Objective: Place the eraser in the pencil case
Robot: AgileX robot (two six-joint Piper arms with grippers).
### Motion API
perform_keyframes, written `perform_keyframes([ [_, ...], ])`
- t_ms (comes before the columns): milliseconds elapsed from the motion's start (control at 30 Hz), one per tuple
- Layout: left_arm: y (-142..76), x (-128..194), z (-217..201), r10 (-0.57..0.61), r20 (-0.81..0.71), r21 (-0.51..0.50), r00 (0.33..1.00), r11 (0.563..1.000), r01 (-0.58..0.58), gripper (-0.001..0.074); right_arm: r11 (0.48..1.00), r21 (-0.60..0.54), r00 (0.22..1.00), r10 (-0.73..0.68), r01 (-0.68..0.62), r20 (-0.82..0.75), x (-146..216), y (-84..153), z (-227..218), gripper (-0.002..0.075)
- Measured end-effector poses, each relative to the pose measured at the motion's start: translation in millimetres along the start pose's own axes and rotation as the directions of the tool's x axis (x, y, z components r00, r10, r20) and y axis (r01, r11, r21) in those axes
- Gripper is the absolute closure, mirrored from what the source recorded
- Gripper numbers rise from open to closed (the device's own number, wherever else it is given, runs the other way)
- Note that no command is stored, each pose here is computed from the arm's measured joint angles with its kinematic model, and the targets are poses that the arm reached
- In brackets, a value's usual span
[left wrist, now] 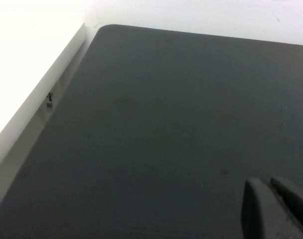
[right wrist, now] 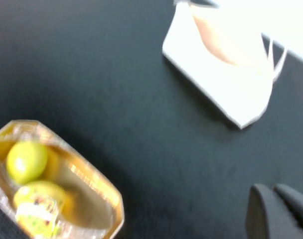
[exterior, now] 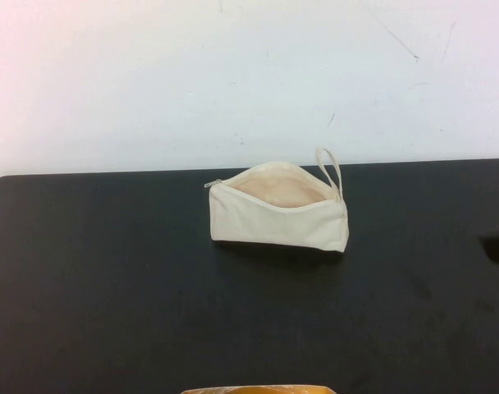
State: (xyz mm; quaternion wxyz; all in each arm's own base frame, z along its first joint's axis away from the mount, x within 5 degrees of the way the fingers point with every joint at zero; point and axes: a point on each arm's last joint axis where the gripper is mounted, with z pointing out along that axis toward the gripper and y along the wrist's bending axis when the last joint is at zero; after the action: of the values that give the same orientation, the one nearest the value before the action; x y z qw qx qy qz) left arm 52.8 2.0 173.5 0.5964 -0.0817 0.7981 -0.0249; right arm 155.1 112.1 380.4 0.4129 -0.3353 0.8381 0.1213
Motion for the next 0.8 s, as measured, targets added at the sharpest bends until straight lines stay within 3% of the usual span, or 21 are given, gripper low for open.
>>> perform_keyframes([
  [400, 0.0, 0.0, 0.0, 0.0, 0.0, 0.0, 1.0, 1.0, 0.0, 0.0736, 0.99, 0.142, 0.967, -0.04, 0.004, 0.251, 102.2, 5.9, -28.3, 0.0727],
  [667, 0.0, 0.0, 0.0, 0.0, 0.0, 0.0, 1.0, 1.0, 0.0, 0.0736, 0.984, 0.157, 0.932, 0.024, -0.086, 0.362, 164.8, 11.1, -10.5, 0.0727],
  [800, 0.0, 0.0, 0.0, 0.0, 0.0, 0.0, 1.0, 1.0, 0.0, 0.0736, 0.951, 0.267, 0.922, 0.045, -0.158, 0.386, 188.4, 5.4, -8.8, 0.0727],
])
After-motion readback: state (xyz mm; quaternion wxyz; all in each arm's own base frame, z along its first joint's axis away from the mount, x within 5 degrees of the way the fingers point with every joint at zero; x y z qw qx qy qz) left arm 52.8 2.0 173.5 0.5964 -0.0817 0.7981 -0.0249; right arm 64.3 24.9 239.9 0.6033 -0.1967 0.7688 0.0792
